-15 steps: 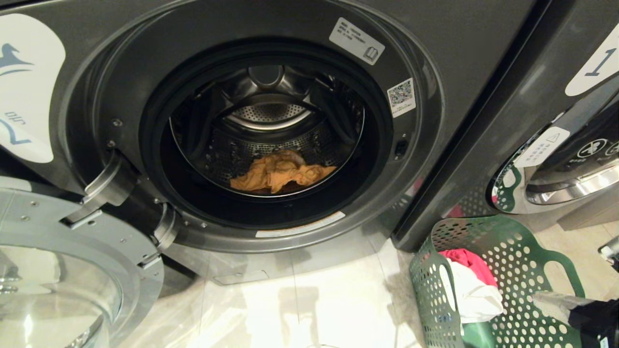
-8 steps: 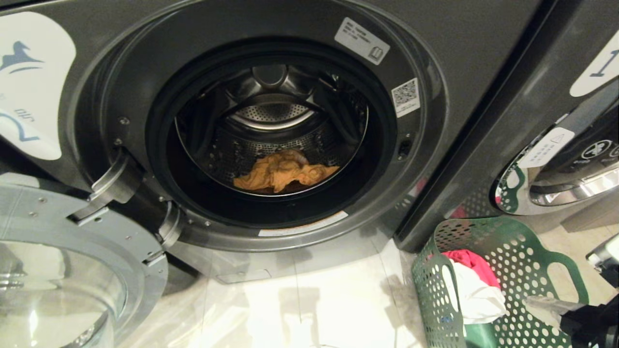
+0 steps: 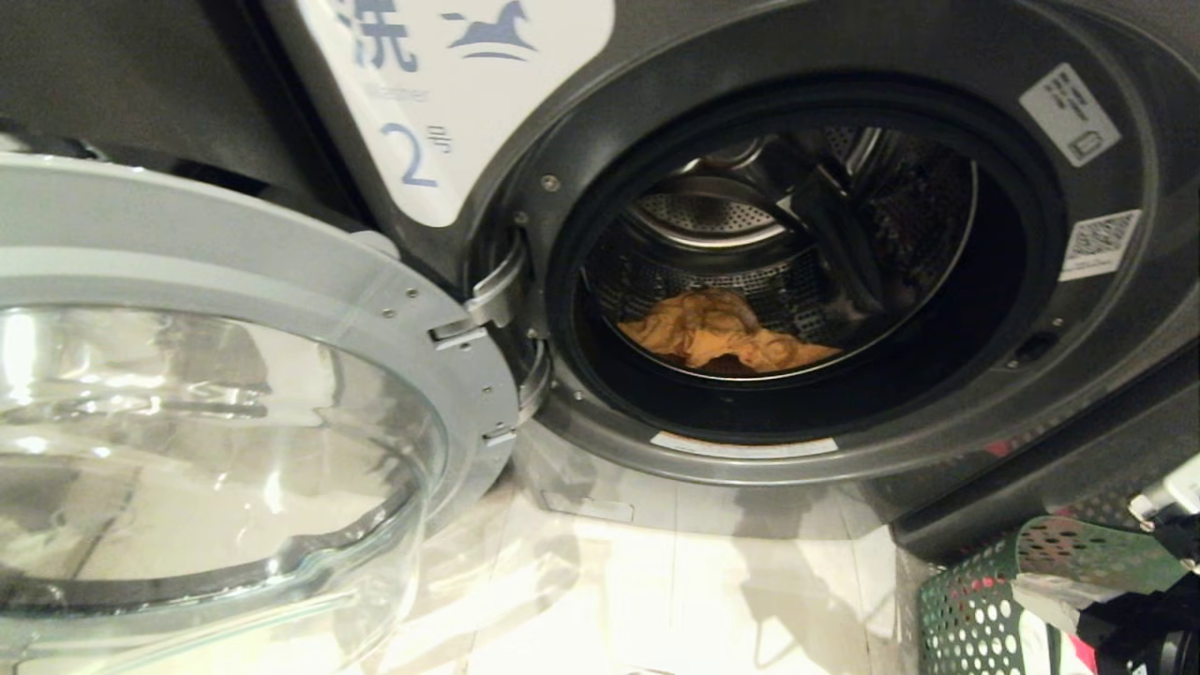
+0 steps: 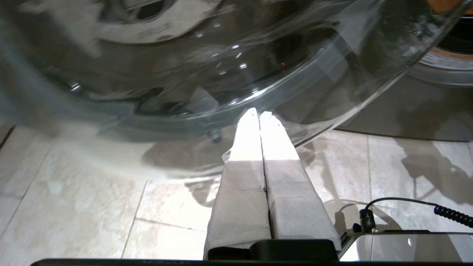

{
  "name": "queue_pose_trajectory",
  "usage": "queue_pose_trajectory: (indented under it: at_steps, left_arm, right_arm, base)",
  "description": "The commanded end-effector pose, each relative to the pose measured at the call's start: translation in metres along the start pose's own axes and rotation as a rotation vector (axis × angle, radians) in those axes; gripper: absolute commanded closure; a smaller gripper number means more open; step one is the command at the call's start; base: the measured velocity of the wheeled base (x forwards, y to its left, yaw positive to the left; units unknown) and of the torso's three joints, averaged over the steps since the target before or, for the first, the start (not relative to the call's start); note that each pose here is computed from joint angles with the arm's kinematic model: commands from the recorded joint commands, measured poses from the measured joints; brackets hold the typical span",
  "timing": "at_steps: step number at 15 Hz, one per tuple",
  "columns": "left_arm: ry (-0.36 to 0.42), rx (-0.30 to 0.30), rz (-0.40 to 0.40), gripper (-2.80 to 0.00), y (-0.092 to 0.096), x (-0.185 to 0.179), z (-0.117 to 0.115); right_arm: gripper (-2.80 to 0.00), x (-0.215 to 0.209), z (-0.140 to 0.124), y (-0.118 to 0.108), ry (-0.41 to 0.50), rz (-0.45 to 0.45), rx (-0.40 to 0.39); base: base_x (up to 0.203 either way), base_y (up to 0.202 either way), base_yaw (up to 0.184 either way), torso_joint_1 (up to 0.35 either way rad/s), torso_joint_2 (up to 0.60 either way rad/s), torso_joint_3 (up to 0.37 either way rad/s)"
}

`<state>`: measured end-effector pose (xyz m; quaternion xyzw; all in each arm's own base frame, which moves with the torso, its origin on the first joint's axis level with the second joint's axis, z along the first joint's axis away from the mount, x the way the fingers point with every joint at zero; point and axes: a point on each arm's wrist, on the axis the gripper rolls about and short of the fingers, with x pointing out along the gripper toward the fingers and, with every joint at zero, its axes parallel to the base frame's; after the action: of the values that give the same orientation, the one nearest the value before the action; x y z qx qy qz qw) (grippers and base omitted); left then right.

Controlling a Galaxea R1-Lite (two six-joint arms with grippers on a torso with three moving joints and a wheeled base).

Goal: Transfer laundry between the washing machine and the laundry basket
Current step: Pick a cloth and place it into the basket

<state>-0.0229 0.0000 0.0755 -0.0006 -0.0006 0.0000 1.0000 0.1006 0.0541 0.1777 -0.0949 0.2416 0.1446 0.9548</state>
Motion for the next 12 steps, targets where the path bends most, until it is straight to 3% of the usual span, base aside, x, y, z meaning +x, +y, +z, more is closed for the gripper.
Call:
queue_pose_trajectory:
  at_steps: [1, 8, 12]
  left_arm:
    - [0.001, 0.0, 0.0, 0.0, 0.0, 0.0, 0.0]
    - [0.001, 0.0, 0.0, 0.0, 0.0, 0.0, 0.0]
    - [0.001, 0.0, 0.0, 0.0, 0.0, 0.0, 0.0]
  right_arm:
    - [0.0, 0.003, -0.001, 0.0, 0.018, -0.008, 0.001]
    - [0.0, 0.024, -0.009, -0.016, 0.079, -0.142, 0.074]
    - [0.0, 0.059, 0.002, -0.029, -0.015, -0.239, 0.139]
  base:
    - [0.0, -0.007, 0.169, 0.002, 0.0, -0.001]
    - [0.001, -0.008, 0.172, 0.003, 0.0, 0.001]
    - [0.001, -0.005, 0.069, -0.001, 0.0, 0.003]
